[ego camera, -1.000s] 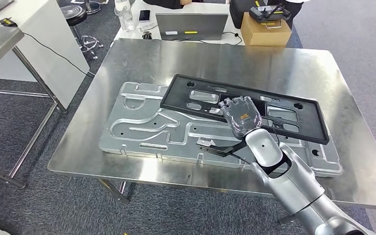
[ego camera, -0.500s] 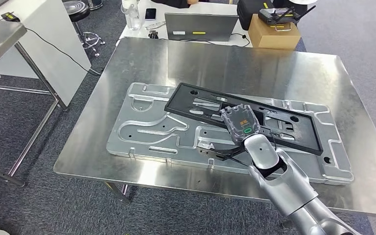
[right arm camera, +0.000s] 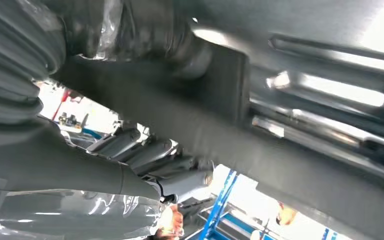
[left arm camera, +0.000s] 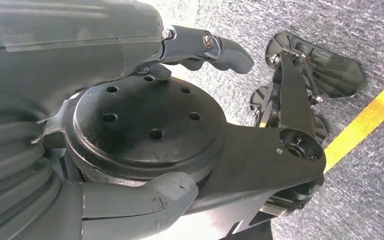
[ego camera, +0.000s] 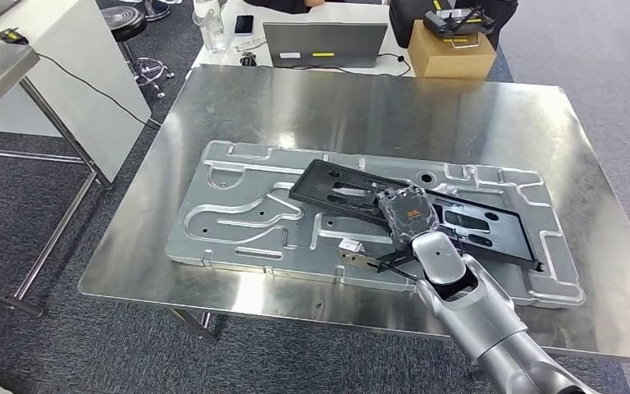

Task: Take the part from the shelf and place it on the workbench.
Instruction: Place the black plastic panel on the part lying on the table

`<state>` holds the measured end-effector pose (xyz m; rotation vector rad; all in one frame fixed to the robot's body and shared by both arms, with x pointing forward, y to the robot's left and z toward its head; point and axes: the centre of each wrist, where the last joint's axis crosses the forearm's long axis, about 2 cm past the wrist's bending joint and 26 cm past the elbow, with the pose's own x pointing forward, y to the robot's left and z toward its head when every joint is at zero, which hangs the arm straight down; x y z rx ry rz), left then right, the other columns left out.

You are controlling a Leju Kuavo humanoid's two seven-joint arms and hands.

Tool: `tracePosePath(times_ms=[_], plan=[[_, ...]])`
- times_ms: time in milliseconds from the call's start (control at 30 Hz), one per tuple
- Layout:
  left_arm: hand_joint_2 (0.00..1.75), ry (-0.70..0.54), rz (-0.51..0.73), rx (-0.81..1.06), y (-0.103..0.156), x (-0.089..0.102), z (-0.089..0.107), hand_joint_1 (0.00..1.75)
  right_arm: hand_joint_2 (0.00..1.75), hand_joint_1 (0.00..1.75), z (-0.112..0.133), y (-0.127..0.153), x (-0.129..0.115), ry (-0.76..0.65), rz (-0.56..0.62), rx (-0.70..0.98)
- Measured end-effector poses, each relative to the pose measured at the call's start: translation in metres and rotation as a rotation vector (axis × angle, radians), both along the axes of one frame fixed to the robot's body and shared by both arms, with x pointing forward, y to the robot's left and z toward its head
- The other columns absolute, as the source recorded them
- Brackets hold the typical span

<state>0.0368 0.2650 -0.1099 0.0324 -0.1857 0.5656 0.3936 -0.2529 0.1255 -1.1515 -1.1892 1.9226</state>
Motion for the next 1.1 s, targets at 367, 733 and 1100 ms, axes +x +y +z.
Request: tracePosePath(times_ms=[367, 733, 1100], plan=[[0.0, 0.01, 0.021, -0.013, -0.001, 0.0, 0.0, 0.0, 0.0, 0.0, -0.004, -0.001, 0.001, 0.033, 0.002, 0.05], [0.0, 0.012, 0.024, -0.018, -0.002, 0.0, 0.0, 0.0, 0.0, 0.0, -0.003, 0.003, 0.001, 0.039, 0.011, 0.075], [0.0, 0.014, 0.062, -0.014, -0.002, -0.002, 0.0, 0.0, 0.0, 0.0, 0.028, 0.031, -0.01, 0.032, 0.16, 0.322]])
